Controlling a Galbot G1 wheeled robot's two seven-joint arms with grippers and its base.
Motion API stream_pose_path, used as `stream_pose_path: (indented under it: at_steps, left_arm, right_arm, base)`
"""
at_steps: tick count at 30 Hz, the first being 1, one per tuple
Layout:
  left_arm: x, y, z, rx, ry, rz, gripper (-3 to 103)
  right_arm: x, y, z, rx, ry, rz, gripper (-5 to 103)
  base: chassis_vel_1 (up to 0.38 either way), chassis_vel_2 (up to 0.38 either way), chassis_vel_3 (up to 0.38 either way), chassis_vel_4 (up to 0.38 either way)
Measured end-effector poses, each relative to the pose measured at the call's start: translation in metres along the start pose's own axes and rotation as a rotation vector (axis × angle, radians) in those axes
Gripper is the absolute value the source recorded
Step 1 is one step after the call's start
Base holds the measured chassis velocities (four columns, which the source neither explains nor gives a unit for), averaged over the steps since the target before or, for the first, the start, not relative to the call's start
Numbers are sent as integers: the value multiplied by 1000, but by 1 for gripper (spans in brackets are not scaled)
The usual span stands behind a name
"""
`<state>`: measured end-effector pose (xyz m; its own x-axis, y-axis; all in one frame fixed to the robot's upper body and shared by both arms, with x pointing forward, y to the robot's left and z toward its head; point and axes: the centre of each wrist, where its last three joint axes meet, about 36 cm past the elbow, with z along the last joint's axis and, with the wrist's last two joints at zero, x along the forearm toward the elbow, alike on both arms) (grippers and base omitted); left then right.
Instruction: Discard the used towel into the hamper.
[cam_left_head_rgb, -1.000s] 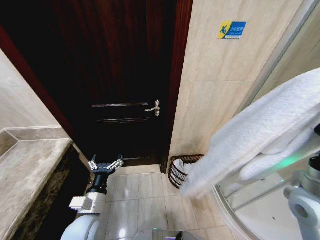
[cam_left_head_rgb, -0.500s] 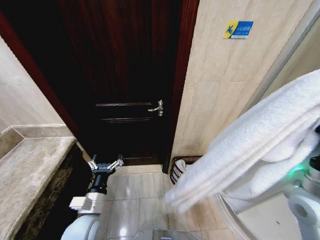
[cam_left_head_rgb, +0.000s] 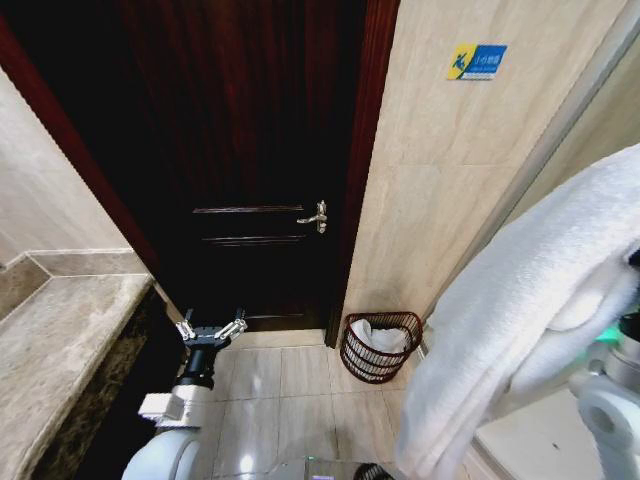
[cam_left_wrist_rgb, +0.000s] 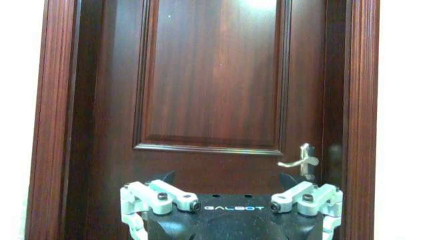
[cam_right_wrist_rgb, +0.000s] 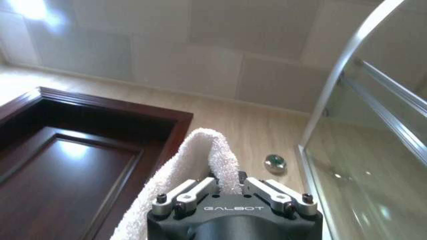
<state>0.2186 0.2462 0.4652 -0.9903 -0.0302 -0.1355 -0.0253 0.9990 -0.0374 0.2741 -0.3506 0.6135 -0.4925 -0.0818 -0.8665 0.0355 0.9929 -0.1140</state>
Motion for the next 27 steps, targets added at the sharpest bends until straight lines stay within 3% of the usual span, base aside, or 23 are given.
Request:
stream_pose_path:
  at_steps: [11,20,27]
  left_arm:
    - [0,0,0,0,0,0,100]
    - [0,0,0,0,0,0,100]
    - [0,0,0,0,0,0,100]
  right_arm:
    - [-11,-10,27,-27,26,35,5]
    - [-24,-10,57,-70,-19,38,5]
    - [-18,-20,84,-51,51,58,5]
  base:
    - [0,0,0,0]
    - [0,0,0,0]
    - [0,0,0,0]
